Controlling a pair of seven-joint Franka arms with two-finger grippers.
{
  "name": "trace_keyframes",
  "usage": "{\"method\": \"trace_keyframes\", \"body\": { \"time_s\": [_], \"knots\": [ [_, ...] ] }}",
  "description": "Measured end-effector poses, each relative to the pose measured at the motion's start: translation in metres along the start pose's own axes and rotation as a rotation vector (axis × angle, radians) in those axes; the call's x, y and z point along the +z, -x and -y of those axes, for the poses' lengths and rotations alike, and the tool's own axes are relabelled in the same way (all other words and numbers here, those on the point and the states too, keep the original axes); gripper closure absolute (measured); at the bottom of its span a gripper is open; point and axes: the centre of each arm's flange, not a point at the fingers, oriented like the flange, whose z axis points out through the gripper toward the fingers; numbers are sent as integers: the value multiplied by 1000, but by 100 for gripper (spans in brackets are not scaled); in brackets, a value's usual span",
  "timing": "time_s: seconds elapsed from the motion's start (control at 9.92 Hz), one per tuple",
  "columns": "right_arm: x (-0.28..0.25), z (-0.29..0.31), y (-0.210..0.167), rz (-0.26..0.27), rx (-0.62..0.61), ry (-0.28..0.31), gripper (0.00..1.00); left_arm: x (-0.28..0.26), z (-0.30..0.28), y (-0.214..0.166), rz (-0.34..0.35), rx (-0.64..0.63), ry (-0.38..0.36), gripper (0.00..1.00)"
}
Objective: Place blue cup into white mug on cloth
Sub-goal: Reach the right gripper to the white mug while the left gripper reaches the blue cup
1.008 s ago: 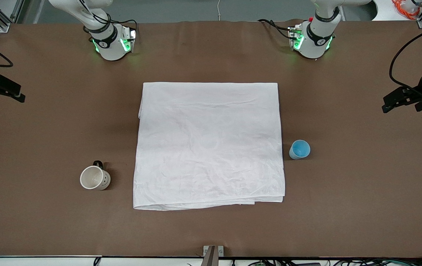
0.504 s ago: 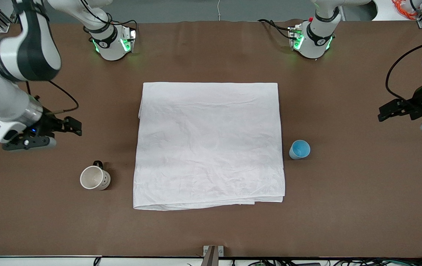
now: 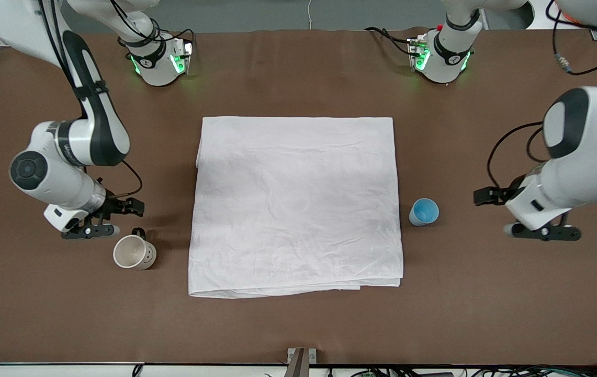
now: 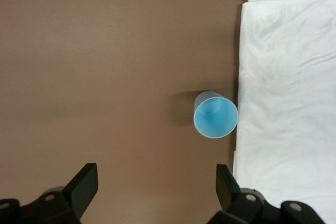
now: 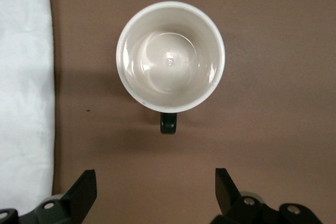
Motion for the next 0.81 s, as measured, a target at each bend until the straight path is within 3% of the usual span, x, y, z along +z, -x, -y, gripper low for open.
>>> {"method": "trace_keyframes", "body": {
  "time_s": [0.4,0.81],
  "knots": [
    [41,15,9,-88,-26,8,0,85,-58,-25,18,40,21,0],
    [60,14,4,-143,-26,18,0,145,-106,-8,26,-19,4,0]
  ]
}}
